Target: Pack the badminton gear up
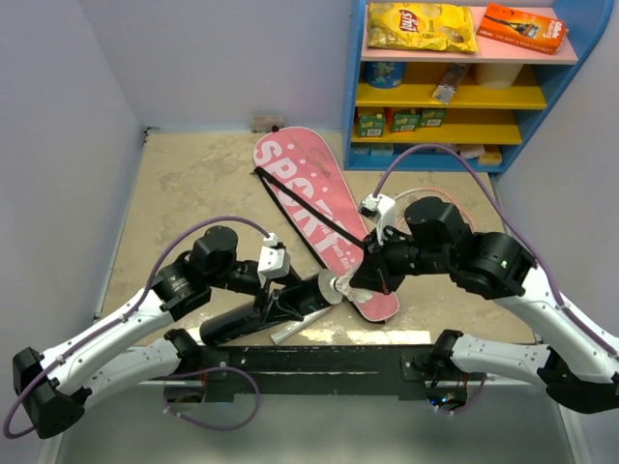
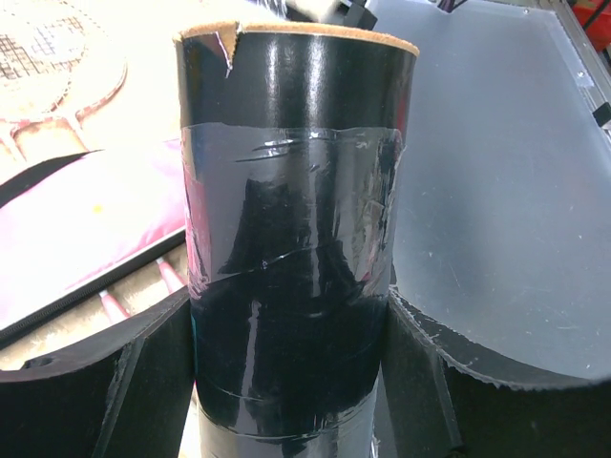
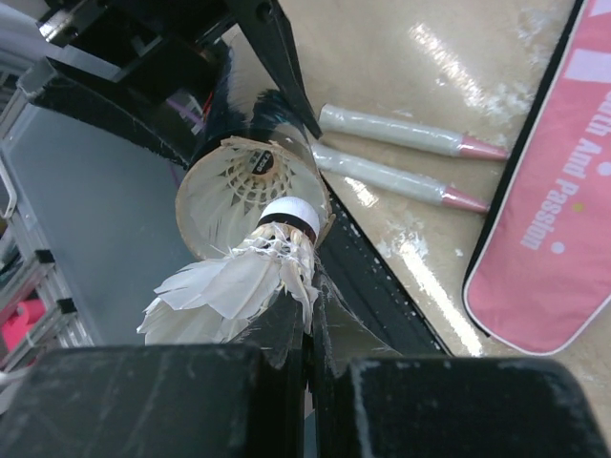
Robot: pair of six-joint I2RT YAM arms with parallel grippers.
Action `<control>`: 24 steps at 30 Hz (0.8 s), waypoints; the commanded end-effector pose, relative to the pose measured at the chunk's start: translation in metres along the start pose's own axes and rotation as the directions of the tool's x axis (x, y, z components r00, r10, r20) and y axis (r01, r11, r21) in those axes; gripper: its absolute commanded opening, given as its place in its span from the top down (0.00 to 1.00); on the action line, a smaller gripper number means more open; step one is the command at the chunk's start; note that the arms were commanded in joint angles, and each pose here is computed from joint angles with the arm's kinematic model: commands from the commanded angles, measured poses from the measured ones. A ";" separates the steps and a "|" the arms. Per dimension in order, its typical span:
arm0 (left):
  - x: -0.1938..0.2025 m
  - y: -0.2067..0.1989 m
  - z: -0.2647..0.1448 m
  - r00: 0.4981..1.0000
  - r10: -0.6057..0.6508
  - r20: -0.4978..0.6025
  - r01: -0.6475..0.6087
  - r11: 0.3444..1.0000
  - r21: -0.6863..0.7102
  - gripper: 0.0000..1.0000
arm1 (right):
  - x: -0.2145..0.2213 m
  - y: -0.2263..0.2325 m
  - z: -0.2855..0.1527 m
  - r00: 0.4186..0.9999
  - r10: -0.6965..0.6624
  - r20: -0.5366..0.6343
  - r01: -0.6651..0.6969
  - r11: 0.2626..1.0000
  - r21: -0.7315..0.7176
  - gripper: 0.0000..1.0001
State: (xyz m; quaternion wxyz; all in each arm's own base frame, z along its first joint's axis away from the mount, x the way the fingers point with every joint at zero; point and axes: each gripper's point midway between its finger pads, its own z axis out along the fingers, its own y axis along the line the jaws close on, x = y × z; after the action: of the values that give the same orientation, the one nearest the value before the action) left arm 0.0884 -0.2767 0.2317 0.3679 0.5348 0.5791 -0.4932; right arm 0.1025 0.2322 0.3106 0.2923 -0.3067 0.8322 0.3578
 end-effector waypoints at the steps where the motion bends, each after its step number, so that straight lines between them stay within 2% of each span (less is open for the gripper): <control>1: -0.026 -0.005 -0.003 0.993 0.101 0.065 -0.102 0.995 0.013 0.79 | 0.005 0.016 0.013 0.999 -0.006 -0.035 0.002 0.994 -0.113 1.00; 18: -0.026 -0.006 -0.005 0.992 0.103 0.074 -0.103 0.995 -0.002 0.78 | -0.013 0.017 0.081 0.997 0.068 -0.024 -0.070 0.991 -0.116 1.00; 24: -0.029 -0.004 -0.007 0.990 0.113 0.081 -0.111 0.993 -0.025 0.78 | 0.004 0.016 0.115 0.992 0.125 -0.023 -0.127 0.988 -0.091 1.00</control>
State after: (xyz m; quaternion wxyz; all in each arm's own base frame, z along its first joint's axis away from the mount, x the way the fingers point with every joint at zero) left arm 0.0938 -0.2702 0.2268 0.3732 0.5223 0.6036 -0.4730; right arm 0.1088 0.3016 0.2597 0.2232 -0.3004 0.8390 0.3950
